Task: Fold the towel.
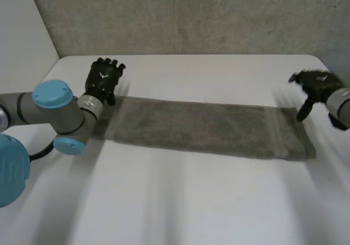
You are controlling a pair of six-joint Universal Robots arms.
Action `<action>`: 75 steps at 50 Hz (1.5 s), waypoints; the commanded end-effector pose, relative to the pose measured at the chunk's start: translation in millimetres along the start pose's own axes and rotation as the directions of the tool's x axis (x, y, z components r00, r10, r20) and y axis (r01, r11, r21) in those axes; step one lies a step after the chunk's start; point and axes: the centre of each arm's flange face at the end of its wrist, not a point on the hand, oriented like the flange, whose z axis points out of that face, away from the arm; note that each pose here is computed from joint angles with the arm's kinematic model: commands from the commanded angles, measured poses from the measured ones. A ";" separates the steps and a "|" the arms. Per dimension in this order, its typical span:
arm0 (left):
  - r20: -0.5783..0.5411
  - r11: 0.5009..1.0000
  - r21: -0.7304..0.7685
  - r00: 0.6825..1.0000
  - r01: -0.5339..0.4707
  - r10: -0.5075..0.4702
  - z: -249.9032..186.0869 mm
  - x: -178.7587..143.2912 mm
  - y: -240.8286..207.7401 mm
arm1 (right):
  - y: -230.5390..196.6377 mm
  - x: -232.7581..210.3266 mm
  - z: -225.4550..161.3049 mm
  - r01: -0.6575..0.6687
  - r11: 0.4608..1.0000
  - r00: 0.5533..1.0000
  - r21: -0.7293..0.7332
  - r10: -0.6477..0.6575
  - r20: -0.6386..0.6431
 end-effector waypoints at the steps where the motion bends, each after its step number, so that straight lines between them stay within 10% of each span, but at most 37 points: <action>1: 0.057 1.000 0.027 0.998 -0.002 0.001 -3.2 -21.9 -26.4 | -47.9 11.0 -31.0 0.023 0.987 0.998 0.160 -0.014 -0.057; 15: 0.007 0.994 -0.095 0.999 0.050 -0.050 -71.3 -18.2 -46.2 | -11.1 -25.3 -80.3 0.048 0.999 0.995 0.001 -0.047 0.088; 26: 0.013 0.940 -0.157 0.952 0.303 -0.305 -129.1 -9.3 -56.8 | 39.1 -38.4 -86.3 0.085 0.996 0.991 -0.033 -0.081 0.104; 52: 0.021 0.942 -0.136 0.951 0.307 -0.308 -139.8 -7.2 -55.5 | 85.4 -34.6 -64.6 0.149 0.984 0.985 -0.102 -0.140 0.097; 66: 0.026 0.946 -0.114 0.953 0.303 -0.302 -140.1 -8.3 -57.4 | 64.2 40.9 -63.0 0.200 0.976 0.972 -0.090 -0.209 -0.109; 75: 0.038 0.947 -0.107 0.953 0.302 -0.299 -140.2 -12.4 -59.3 | 55.0 114.3 -61.1 0.428 0.871 0.863 -0.242 -0.473 -0.176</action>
